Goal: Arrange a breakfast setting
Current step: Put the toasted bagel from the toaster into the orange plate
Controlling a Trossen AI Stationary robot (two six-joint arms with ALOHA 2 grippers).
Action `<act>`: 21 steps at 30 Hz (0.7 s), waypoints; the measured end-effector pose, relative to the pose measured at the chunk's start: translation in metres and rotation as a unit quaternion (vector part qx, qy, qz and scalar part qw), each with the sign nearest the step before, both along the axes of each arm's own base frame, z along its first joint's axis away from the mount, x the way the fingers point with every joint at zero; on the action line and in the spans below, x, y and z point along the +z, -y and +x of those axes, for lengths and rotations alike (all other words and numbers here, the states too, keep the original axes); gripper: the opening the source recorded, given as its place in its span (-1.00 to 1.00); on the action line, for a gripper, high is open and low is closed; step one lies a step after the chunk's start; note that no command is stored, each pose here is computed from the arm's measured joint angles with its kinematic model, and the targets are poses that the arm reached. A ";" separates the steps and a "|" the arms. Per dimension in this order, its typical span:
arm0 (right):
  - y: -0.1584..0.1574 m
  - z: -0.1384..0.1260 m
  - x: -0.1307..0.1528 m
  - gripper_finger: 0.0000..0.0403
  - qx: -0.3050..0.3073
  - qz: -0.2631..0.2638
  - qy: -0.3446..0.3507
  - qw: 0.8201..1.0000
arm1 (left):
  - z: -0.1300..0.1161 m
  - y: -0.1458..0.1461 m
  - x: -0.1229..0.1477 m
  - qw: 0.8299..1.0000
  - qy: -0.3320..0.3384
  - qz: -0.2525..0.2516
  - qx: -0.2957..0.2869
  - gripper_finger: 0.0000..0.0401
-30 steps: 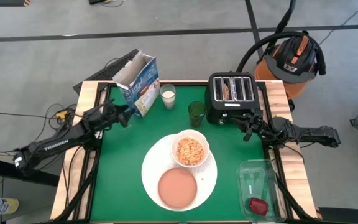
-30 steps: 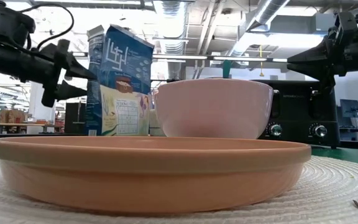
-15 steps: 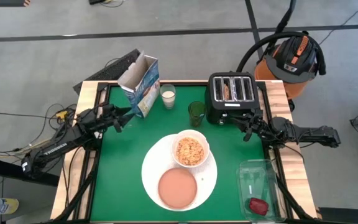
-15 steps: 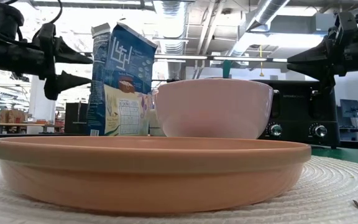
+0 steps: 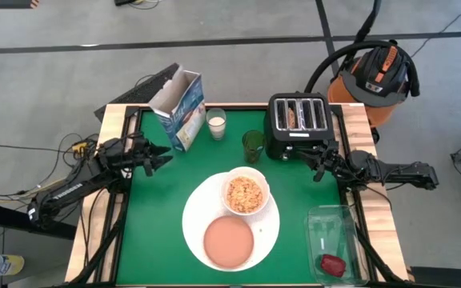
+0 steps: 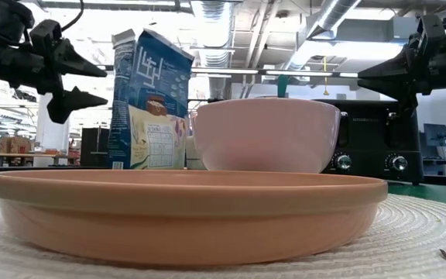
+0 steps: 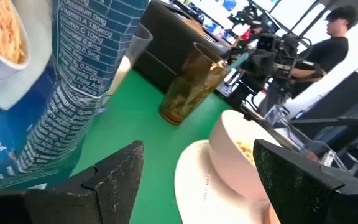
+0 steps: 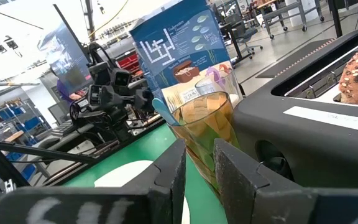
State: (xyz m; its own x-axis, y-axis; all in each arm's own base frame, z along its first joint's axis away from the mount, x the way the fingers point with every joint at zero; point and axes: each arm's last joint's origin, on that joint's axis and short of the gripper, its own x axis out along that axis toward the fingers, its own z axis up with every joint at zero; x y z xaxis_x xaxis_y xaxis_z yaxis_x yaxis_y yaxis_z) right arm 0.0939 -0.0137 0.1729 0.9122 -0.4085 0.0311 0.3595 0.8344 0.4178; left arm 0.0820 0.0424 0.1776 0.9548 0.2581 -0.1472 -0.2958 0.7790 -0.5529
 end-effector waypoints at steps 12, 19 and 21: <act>0.000 0.000 0.000 -0.47 0.000 0.000 0.000 1.000 | 0.005 0.013 0.018 0.988 0.094 -0.032 -0.116 0.44; 0.000 0.000 0.000 -0.47 0.000 0.000 0.000 1.000 | -0.001 0.020 0.054 0.953 0.258 0.082 -0.137 0.44; 0.000 0.000 0.000 -0.47 0.000 0.000 0.000 1.000 | -0.005 0.022 0.063 0.938 0.299 0.112 -0.135 0.44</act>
State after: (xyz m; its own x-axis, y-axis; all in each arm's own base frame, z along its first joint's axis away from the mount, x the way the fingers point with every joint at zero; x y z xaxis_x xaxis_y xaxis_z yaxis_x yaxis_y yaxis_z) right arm 0.0939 -0.0137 0.1729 0.9122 -0.4084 0.0312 0.3593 0.8343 0.4181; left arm 0.0774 0.0205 0.2402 0.8842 -0.0435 0.4651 0.2394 0.8972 -0.3712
